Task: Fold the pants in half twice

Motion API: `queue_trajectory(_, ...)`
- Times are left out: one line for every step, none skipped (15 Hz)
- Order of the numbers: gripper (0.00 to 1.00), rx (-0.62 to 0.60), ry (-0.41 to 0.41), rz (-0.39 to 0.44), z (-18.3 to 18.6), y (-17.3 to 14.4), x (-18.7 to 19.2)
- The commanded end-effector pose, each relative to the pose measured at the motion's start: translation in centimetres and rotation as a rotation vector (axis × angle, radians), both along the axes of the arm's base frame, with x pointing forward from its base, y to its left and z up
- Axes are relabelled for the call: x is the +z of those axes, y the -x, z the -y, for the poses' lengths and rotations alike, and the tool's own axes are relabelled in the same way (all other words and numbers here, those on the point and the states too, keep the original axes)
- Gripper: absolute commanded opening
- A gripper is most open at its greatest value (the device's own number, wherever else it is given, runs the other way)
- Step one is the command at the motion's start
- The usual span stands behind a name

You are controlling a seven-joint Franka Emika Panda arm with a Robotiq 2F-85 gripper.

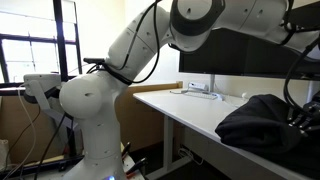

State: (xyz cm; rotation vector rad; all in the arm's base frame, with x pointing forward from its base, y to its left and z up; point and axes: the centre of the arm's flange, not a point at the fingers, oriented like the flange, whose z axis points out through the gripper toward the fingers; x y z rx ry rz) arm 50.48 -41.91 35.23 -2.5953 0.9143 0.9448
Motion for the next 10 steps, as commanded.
queue_trajectory(0.37,-0.008,0.046,0.001,-0.5,-1.1,0.2)
queue_trajectory(0.44,-0.006,0.054,0.005,-0.7,-1.3,0.5)
queue_trajectory(0.5,-0.005,0.059,0.008,-0.8,-1.5,0.7)
queue_trajectory(0.57,0.0,0.064,0.014,-1.0,-1.7,1.1)
queue_trajectory(0.62,0.007,0.068,0.018,-1.1,-1.7,1.4)
queue_trajectory(0.69,0.014,0.073,0.023,-1.3,-1.8,1.7)
queue_trajectory(0.75,0.019,0.075,0.028,-1.4,-2.0,1.9)
queue_trajectory(0.81,0.026,0.078,0.033,-1.7,-2.0,2.2)
queue_trajectory(0.88,0.031,0.081,0.036,-1.7,-2.1,2.4)
queue_trajectory(0.94,0.037,0.085,0.044,-1.9,-2.1,2.8)
